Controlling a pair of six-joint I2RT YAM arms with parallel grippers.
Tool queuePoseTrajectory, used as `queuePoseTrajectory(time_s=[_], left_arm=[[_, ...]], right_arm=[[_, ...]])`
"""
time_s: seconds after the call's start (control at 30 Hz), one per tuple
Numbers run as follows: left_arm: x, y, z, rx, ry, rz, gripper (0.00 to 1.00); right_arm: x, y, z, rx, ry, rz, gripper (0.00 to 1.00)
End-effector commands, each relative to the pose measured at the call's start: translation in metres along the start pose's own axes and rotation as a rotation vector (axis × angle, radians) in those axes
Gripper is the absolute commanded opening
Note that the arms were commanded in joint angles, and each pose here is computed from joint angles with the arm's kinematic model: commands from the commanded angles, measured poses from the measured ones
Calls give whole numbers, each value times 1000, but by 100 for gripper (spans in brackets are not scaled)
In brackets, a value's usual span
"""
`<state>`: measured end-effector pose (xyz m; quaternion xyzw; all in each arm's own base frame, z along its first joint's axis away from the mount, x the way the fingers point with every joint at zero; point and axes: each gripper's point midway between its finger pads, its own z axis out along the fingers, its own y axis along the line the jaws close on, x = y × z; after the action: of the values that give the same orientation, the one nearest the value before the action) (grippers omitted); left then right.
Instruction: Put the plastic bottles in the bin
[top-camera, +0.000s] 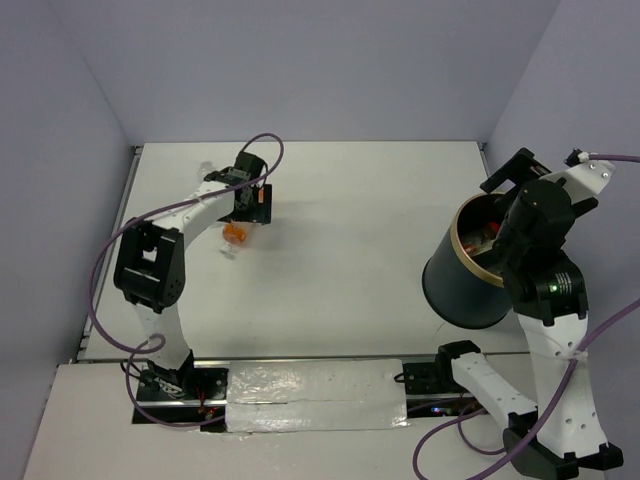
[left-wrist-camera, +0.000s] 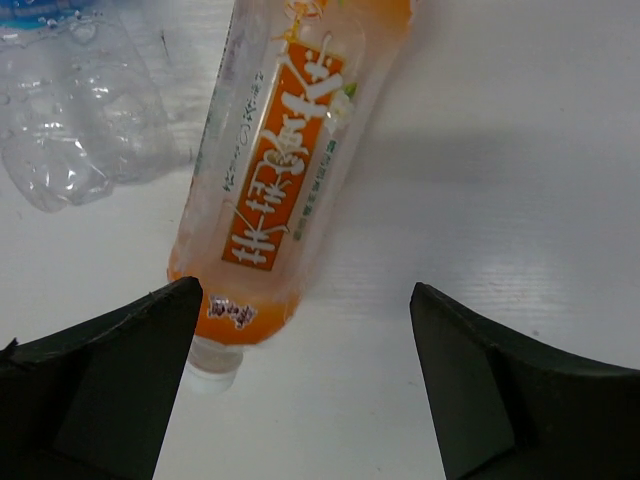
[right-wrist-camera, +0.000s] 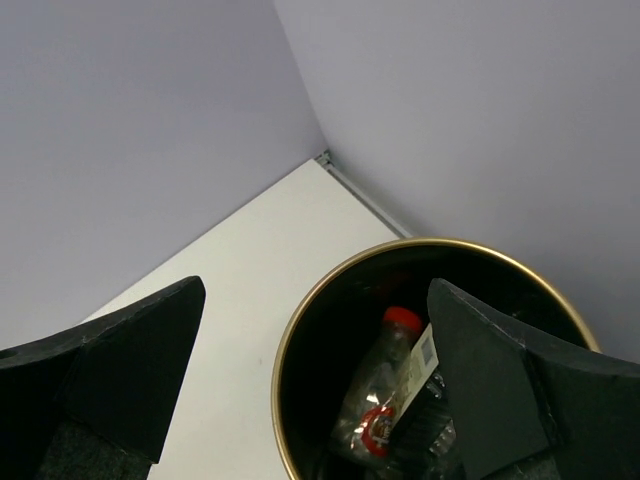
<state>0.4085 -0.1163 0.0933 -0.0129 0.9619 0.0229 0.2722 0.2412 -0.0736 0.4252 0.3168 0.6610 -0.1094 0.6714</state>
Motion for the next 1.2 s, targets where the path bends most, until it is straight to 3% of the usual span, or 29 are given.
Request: queuePoseTrajectory(time_s=[0.0,0.23,0.37,0.5,0.57,0.77,0.9,1.07,1.17], left_arm=[[-25,16,8,-101,-66,31,99],[-21,22,44,-181,-32,59,99],[-14,10,53,-122,-13,47,80],[-11,-1,43,-41,-26,34,69],[-12,-21,32,89,-40,27,63],[-20,-80,-35,470,-79,0,58],[-36,-127,-122,817,-200,3,58],[-26,-170,-186,1036,-217,57,60],[-22,-177,-198,1086,-209,40,59]], right_arm=[[10,9,4,-32,36,-2,100],[23,14,7,-47,64,2,100],[29,16,9,-49,83,-1,100],[29,23,7,-86,98,10,100],[33,33,8,-127,127,-2,100],[55,89,5,-339,280,13,100],[74,144,-12,-524,366,52,100],[105,208,-24,-721,540,130,100],[115,235,-40,-830,629,144,100]])
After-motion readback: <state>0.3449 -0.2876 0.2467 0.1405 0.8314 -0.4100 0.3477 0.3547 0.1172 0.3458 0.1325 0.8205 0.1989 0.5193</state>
